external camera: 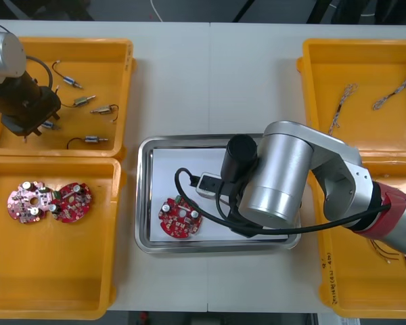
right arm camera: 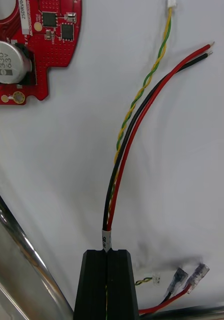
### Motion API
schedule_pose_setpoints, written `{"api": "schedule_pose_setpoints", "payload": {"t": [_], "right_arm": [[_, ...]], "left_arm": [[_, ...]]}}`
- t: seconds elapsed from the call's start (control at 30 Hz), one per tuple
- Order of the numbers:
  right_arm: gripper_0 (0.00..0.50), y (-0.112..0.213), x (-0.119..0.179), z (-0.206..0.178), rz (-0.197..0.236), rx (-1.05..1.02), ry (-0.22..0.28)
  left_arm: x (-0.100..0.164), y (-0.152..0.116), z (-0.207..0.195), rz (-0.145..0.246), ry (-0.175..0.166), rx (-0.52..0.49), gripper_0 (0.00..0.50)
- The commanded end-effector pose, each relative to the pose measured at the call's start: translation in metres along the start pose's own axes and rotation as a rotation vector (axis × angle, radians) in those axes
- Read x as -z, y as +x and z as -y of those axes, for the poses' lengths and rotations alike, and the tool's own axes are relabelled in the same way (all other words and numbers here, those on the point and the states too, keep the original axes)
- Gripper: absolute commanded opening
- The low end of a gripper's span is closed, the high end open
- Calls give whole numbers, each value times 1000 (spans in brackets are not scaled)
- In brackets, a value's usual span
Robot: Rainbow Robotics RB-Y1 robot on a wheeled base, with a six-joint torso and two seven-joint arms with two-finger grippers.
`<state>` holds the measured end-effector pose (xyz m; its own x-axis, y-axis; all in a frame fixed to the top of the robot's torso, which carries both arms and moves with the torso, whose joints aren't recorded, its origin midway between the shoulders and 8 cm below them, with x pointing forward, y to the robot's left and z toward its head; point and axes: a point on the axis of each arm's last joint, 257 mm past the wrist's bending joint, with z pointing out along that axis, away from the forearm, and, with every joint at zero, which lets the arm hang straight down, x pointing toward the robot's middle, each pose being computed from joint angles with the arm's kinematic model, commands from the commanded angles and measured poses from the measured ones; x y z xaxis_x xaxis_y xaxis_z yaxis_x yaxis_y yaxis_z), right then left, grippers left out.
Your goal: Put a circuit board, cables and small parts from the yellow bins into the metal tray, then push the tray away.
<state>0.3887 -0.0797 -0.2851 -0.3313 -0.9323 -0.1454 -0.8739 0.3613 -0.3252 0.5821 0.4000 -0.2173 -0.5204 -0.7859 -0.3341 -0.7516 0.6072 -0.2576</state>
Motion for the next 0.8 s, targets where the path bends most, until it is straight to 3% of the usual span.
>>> {"api": "schedule_pose_setpoints", "payload": {"t": [0.03,0.3,0.37,0.4,0.43,0.47,0.5,0.8], "right_arm": [[0,10,-8,-4,-11,33,9],[0,23,-12,-3,-40,40,9],[33,23,-12,-2,-41,37,13],[76,24,-12,-1,-43,36,19],[190,24,-12,0,-44,36,23],[381,24,-12,2,-46,36,31],[488,24,-12,3,-44,36,33],[500,16,7,7,-18,35,54]], "left_arm": [[11,1,27,12,32,-34,500],[6,7,26,-1,30,-38,500],[6,7,25,-2,29,-41,274],[6,7,25,-1,29,-44,2],[6,7,25,-1,29,-47,0],[6,7,26,0,31,-49,0],[7,7,26,0,32,-48,0],[19,1,29,-1,49,-51,0]]}}
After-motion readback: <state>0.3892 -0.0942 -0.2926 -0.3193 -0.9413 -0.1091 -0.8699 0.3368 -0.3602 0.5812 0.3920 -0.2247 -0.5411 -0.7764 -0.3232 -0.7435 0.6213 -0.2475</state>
